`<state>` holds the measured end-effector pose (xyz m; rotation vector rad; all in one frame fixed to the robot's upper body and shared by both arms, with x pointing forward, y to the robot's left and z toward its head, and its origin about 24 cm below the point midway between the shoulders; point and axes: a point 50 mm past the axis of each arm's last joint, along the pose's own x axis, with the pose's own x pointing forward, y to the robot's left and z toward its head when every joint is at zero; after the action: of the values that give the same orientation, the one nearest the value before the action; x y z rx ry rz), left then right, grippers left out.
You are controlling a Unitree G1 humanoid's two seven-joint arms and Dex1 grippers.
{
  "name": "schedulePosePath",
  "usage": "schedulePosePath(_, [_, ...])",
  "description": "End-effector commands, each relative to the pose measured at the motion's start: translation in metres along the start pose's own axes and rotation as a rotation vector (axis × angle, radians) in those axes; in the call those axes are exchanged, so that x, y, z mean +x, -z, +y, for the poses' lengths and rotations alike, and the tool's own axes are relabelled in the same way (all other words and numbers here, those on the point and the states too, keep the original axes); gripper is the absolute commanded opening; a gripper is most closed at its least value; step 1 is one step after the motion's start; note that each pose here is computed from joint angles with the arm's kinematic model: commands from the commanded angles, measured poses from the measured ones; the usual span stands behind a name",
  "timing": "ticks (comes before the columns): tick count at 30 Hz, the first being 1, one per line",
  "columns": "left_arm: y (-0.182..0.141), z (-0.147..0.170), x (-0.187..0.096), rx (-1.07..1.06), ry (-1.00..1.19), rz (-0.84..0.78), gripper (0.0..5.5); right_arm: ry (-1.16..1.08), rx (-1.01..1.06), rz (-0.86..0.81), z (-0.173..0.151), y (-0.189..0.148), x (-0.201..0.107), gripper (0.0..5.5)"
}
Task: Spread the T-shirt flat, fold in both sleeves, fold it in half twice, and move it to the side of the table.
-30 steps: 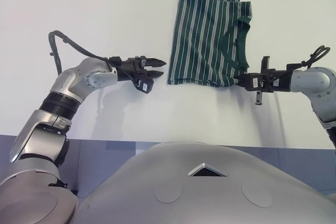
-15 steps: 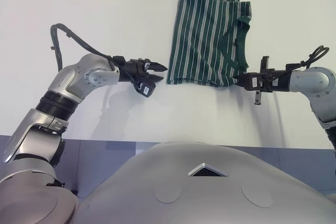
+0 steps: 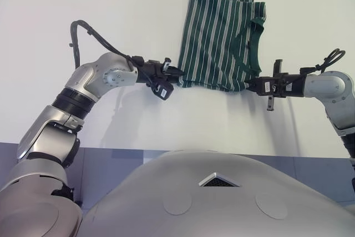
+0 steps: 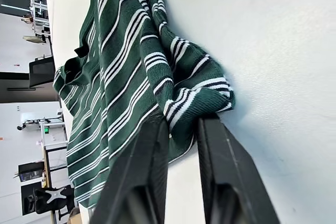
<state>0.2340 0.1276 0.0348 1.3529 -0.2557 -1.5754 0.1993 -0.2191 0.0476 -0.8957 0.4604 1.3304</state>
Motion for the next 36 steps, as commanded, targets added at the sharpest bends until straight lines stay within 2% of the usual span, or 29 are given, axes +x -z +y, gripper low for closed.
schedulePosePath(1, [0.0,-0.039,-0.002,-0.065,0.213,0.014,0.03,-0.148,0.086,0.078,0.03,0.017,0.017,0.11])
schedulePosePath(6, [-0.007,-0.029,-0.028,-0.175,0.143,-0.021,0.0,-0.184,0.117,-0.032,0.028,-0.003,0.007,0.11])
schedulePosePath(11, [-0.025,0.002,-0.071,-0.399,-0.016,-0.145,0.0,-0.271,0.149,-0.216,0.029,-0.039,-0.019,0.11])
schedulePosePath(14, [-0.025,0.016,-0.081,-0.489,-0.086,-0.179,0.0,-0.234,0.141,-0.299,0.016,-0.056,-0.028,0.1])
schedulePosePath(17, [-0.014,0.032,-0.076,-0.516,-0.177,-0.165,0.0,-0.111,0.112,-0.315,-0.012,-0.059,-0.025,0.1])
schedulePosePath(21, [0.022,0.059,-0.052,-0.531,-0.338,-0.091,0.0,0.149,0.086,-0.188,-0.056,-0.04,-0.014,0.1])
schedulePosePath(24, [0.044,0.072,-0.048,-0.541,-0.437,-0.03,0.0,0.257,0.071,-0.139,-0.077,-0.033,-0.01,0.1])
schedulePosePath(30, [0.077,0.107,-0.059,-0.514,-0.561,0.059,0.0,0.41,0.087,-0.02,-0.101,-0.011,-0.009,0.1])
schedulePosePath(33, [0.076,0.127,-0.052,-0.475,-0.571,0.029,0.0,0.461,0.101,0.001,-0.109,-0.007,-0.012,0.1])
schedulePosePath(36, [0.069,0.136,-0.042,-0.445,-0.551,-0.025,0.0,0.443,0.101,-0.044,-0.107,-0.014,-0.009,0.1])
